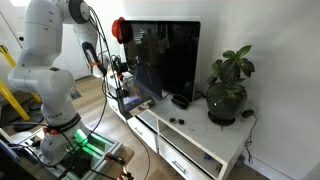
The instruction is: Remove the lid from the box and put it on the cabinet
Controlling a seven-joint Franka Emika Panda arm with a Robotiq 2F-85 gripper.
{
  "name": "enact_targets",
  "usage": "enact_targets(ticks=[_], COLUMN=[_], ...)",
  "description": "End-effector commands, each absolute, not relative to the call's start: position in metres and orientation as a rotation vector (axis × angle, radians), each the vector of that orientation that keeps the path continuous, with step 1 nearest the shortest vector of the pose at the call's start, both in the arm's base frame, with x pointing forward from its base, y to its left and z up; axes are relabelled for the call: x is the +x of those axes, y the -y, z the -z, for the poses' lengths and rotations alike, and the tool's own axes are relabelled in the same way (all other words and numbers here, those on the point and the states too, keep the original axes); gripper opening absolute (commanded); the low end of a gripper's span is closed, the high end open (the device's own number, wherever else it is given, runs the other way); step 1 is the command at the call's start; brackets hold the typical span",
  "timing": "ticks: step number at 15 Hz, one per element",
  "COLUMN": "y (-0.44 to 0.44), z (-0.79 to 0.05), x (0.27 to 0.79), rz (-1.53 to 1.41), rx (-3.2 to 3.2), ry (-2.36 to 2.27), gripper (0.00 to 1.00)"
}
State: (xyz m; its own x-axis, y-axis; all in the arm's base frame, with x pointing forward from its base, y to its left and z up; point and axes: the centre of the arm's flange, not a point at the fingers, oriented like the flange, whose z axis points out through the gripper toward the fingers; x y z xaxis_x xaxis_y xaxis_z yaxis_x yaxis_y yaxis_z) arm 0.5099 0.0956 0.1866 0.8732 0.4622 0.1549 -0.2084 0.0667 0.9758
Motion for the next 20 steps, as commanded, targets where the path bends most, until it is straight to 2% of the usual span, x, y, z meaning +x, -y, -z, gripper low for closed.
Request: enact_targets(ticks=[1, 20], y=[-0.096, -0.142], z=[-0.2, -0.168], x=[0.489, 0.487], rz=[-0.488, -0.584], rx=[1.429, 1.404], ry=[-0.273, -0.4], gripper=[0.0, 0.0])
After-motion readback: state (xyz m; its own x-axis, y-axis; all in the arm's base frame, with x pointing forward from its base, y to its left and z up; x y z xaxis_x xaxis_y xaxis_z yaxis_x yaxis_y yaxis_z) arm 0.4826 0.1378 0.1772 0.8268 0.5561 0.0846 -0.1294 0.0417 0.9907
